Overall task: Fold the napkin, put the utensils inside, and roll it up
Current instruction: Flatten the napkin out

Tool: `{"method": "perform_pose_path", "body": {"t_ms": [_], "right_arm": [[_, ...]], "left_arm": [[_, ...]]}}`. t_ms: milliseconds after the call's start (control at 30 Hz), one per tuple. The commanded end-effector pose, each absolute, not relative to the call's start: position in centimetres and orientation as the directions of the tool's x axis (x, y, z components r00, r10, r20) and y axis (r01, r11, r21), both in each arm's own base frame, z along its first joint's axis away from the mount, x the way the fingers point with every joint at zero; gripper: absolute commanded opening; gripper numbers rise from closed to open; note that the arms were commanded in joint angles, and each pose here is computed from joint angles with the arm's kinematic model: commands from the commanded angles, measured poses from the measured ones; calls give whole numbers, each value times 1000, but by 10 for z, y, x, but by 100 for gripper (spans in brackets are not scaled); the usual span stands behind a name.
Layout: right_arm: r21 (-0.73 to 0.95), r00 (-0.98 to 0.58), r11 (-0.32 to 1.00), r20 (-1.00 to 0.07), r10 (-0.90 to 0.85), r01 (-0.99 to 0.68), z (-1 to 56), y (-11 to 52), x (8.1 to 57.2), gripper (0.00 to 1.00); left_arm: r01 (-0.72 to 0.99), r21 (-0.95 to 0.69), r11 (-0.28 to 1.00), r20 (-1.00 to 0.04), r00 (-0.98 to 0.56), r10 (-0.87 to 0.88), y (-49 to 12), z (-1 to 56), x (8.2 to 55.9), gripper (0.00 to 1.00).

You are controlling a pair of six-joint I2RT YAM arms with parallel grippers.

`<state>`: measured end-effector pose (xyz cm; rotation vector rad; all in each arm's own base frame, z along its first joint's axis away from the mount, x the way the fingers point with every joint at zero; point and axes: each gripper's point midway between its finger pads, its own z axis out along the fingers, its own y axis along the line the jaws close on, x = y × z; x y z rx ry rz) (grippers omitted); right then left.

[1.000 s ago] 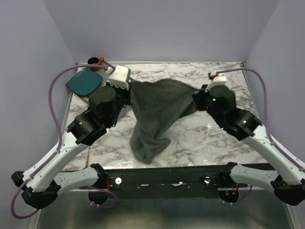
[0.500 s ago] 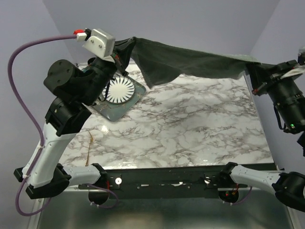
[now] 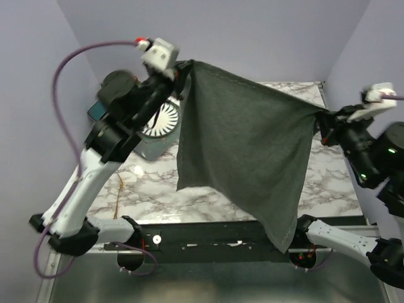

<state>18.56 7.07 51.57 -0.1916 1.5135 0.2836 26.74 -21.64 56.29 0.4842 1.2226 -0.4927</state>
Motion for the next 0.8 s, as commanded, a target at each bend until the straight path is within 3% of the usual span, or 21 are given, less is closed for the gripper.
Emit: {"method": "perform_pose_path", "body": {"t_ms": [0, 33, 100, 133, 167, 267, 300, 333, 367, 400, 433, 467, 500, 567, 600, 633, 767], "right_arm": [[-77, -243, 982, -969, -33, 175, 423, 22, 239, 1], [-137, -346, 970, -936, -61, 200, 388, 20, 256, 1], [-120, -467, 964, -884, 5, 239, 342, 2, 286, 1], [-131, -517, 961, -856, 15, 245, 320, -1, 297, 1], [-182, -619, 956, -785, 0, 230, 275, -1, 316, 1], [-228, -717, 955, -697, -24, 190, 211, 1, 371, 1], [-276, -738, 925, -675, 8, 262, 200, -17, 382, 7], [-283, -749, 923, -662, 9, 262, 191, -22, 397, 25], [-245, -712, 936, -702, 7, 251, 215, -22, 426, 57], [-335, -820, 903, -572, 32, 269, 178, -42, 422, 64], [-372, -819, 880, -573, 33, 296, 184, -51, 426, 73], [-388, -824, 876, -567, 18, 286, 183, -53, 431, 95], [-407, -830, 868, -557, 10, 284, 185, -56, 428, 100], [-401, -835, 863, -548, 43, 308, 181, -57, 418, 100], [-367, -838, 881, -543, 57, 298, 173, -51, 415, 100], [-344, -851, 894, -521, 73, 288, 164, -46, 408, 100], [-144, -855, 948, -484, 183, 284, 134, -11, 381, 100]], "left_arm": [[463, -6, 887, -997, -71, 31, -231, 456, 387, 0], [489, -18, 872, -977, -193, 88, -242, 403, 421, 0], [478, -12, 878, -962, -246, 120, -251, 376, 456, 0], [527, -33, 849, -924, -341, 175, -271, 321, 478, 0], [566, -32, 824, -917, -344, 201, -282, 305, 489, 0], [544, -63, 837, -861, -453, 230, -304, 213, 537, 1], [516, -40, 856, -878, -427, 216, -305, 218, 556, 31], [496, -16, 868, -844, -473, 254, -305, 172, 570, 46], [393, 47, 918, -849, -469, 244, -288, 169, 587, 56], [363, 67, 929, -870, -434, 233, -285, 180, 599, 63], [343, 82, 936, -868, -437, 236, -281, 176, 604, 67], [298, 95, 950, -882, -417, 219, -274, 190, 609, 71], [314, 92, 945, -887, -406, 221, -276, 197, 606, 75], [317, 80, 945, -921, -339, 192, -274, 243, 596, 94], [316, 75, 946, -911, -363, 194, -270, 234, 588, 97], [315, 42, 948, -933, -328, 150, -268, 264, 579, 97], [375, -93, 922, -905, -417, 78, -278, 260, 538, 90]]}}
